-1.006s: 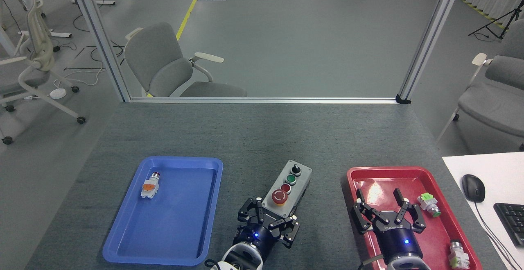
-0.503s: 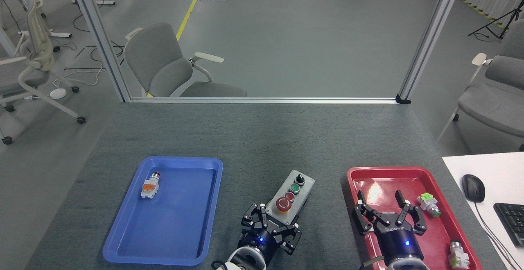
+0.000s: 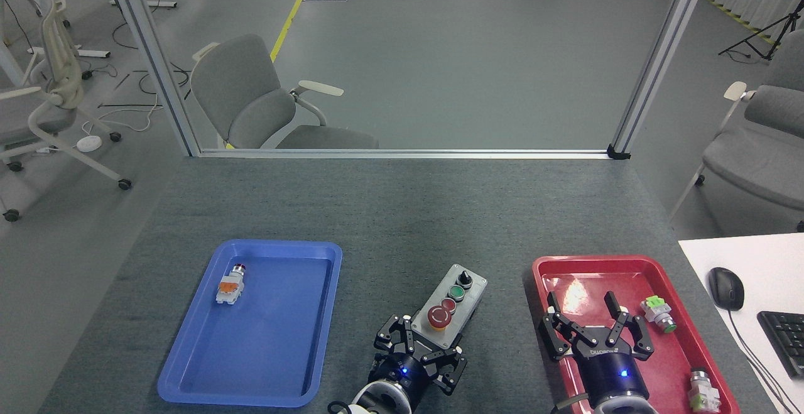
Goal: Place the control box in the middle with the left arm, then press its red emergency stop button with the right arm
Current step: 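Set the control box down between the trays and open the left gripper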
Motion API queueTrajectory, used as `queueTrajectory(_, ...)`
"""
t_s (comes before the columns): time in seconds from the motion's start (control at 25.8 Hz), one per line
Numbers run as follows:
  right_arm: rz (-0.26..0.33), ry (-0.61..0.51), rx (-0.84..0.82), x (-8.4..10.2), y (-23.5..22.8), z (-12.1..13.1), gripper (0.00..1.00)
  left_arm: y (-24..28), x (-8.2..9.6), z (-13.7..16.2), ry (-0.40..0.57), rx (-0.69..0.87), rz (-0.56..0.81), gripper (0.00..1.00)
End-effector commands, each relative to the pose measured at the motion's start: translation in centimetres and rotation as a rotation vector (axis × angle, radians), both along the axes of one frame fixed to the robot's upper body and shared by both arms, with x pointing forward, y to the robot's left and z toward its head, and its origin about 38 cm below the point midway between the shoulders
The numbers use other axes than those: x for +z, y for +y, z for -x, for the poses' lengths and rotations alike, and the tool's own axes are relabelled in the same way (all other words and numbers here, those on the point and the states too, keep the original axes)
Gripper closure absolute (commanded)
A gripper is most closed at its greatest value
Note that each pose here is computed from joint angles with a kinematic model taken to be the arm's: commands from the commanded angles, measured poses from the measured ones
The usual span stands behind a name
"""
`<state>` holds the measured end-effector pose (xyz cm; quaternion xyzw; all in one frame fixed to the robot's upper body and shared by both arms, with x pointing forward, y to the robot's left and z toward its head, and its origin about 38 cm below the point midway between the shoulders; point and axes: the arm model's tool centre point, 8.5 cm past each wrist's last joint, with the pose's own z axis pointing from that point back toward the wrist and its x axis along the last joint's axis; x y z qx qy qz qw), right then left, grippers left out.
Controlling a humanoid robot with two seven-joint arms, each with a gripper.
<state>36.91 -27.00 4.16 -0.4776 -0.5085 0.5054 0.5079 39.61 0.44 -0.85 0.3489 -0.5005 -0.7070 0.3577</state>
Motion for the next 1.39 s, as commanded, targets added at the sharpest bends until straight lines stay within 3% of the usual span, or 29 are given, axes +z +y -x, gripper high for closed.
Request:
queueTrajectory(0.0,0.0,0.0,0.005,0.0,0.0,0.0,0.01,-0.5,0.0,0.3,-0.004,-0.015,-0.007,0.47)
queueTrajectory(0.43,0.0,0.003,0.006,-0.1,0.0,0.1,0.01,-0.7,0.4,0.3,-0.017,-0.018,0.005,0.11)
queueTrajectory(0.81,-0.002,-0.002,0.008,0.1,0.1,0.0,0.01,-0.3,0.4,0.2,-0.006,0.01,0.019,0.02)
queueTrajectory(0.97,-0.002,0.001,0.008,0.0,0.1,0.1,0.01,-0.3,-0.1,1.9,0.009,-0.005,0.051,0.01)
queueTrajectory(1.35,-0.005,0.002,0.015,-0.2,0.5,0.1,0.1,8.2,0.5,4.7,-0.047,0.036,0.053,0.01)
